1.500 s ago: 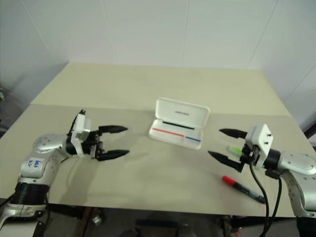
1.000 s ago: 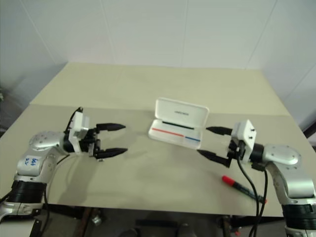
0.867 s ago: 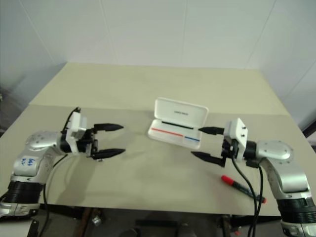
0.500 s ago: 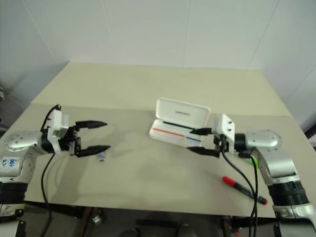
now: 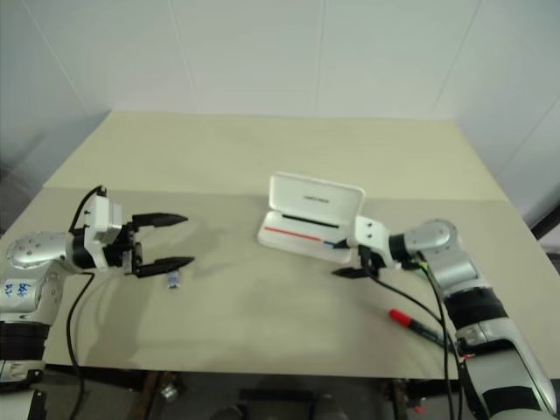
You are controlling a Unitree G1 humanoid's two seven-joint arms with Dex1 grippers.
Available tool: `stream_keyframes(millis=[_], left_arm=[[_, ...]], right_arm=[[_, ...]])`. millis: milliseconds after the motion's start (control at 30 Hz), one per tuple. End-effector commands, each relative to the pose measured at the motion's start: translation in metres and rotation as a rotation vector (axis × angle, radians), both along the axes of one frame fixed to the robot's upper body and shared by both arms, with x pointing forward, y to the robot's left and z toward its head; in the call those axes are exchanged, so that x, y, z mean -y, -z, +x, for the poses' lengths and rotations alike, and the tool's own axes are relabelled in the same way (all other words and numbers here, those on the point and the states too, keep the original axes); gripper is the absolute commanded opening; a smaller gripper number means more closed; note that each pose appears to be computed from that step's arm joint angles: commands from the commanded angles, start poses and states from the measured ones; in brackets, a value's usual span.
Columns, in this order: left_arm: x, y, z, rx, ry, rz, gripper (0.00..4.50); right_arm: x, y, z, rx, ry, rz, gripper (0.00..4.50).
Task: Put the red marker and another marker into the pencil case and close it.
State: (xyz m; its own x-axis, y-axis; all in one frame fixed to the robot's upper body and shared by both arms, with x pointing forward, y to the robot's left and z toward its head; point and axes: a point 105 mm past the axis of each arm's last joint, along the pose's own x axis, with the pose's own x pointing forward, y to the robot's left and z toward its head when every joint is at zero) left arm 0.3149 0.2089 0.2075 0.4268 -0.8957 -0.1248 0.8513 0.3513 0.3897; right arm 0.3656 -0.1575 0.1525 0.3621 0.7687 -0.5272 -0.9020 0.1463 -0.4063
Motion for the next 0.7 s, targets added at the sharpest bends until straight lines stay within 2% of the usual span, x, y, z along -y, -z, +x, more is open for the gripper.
stream_keyframes(millis=[33, 200, 300, 533, 700], left_arm=[[-0.002, -0.011, -0.005, 0.054, -0.008, 0.01, 4.5], [-0.001, -0.011, -0.006, 0.06, -0.011, 0.006, 4.5], [-0.001, -0.013, -0.005, 0.069, -0.014, 0.001, 4.5], [0.001, -0.013, -0.003, 0.078, -0.016, -0.005, 4.5], [0.002, -0.014, -0.001, 0.091, -0.018, -0.013, 4.5]], right_arm=[[-0.003, -0.008, 0.004, 0.028, -0.019, -0.016, 3.19], [-0.004, -0.005, 0.011, 0.022, -0.008, -0.048, 3.19], [-0.01, -0.007, 0.012, 0.02, -0.033, -0.063, 2.56], [-0.017, -0.013, 0.014, 0.032, -0.068, -0.083, 0.02], [-0.02, -0.017, 0.013, 0.048, -0.081, -0.091, 0.02]])
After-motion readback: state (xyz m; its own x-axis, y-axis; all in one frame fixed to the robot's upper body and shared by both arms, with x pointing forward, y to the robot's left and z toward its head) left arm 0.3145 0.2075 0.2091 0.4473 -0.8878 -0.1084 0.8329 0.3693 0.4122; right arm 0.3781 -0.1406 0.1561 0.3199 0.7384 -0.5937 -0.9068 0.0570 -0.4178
